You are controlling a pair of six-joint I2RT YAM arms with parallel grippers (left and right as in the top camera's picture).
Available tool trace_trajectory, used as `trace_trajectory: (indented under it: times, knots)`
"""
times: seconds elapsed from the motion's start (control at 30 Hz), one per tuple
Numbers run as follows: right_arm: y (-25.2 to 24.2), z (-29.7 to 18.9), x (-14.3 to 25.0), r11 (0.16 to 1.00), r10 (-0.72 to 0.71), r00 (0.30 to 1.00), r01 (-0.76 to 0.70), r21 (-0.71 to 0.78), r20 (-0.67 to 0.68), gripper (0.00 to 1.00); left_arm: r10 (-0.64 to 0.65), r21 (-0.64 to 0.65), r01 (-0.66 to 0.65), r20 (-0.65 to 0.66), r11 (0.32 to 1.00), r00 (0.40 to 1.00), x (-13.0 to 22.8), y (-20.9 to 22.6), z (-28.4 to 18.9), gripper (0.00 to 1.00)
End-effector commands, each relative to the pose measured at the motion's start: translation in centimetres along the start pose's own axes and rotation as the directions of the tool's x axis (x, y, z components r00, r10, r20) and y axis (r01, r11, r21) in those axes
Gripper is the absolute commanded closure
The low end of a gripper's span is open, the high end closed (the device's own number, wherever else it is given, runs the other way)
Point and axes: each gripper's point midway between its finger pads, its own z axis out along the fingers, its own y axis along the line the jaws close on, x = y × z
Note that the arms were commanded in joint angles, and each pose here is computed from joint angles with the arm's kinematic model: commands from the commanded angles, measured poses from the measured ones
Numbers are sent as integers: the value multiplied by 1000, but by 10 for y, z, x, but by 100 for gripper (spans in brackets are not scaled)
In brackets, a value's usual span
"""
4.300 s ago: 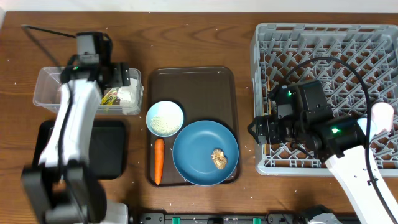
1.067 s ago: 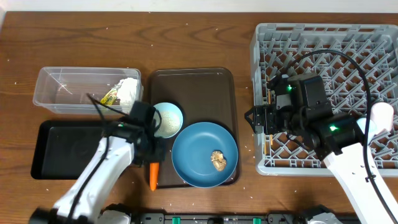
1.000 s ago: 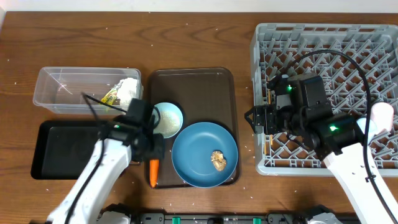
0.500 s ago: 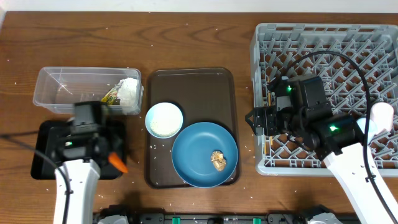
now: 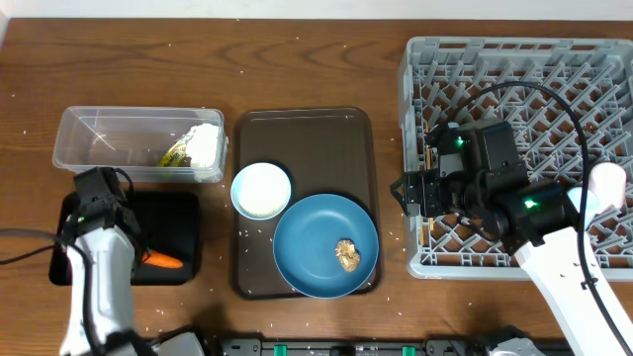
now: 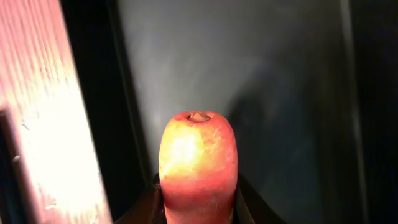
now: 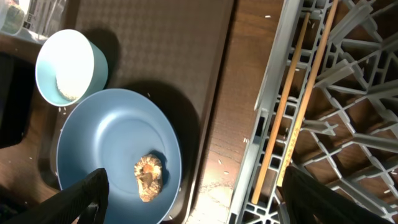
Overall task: Sort waste into correct bins and load items into the dishwasher rack
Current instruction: 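Move carrot left and drop it onto the black tray, then reach left gripper to the white rice bowl rim and grasp it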
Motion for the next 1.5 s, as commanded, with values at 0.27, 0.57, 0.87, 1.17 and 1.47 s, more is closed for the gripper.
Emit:
trace_trajectory:
  times: [0.27, 0.57, 0.87, 1.17, 1.47]
  knots:
    - [2, 1, 2, 1000, -11, 1000, 11, 3, -12, 18, 89, 138, -75, -102, 988, 991, 14, -22, -12, 25]
    - [3, 1, -2, 1000, -15, 1000, 15, 0, 6, 17, 524, 570, -461, 62, 680, 850, 40, -86, -111, 23]
    - [5, 0, -11, 1000, -21, 999, 22, -9, 40, 18, 835, 561, -827, 436, 39, 335, 141, -119, -166, 25]
    - [3, 1, -4, 1000, -12, 1000, 12, -3, 11, 18, 853, 446, -877, 515, -179, 87, 208, -150, -149, 29]
    - [4, 1, -2, 1000, -4, 1000, 4, -4, 6, 17, 879, 471, -879, 447, -75, 164, 234, -187, -105, 36]
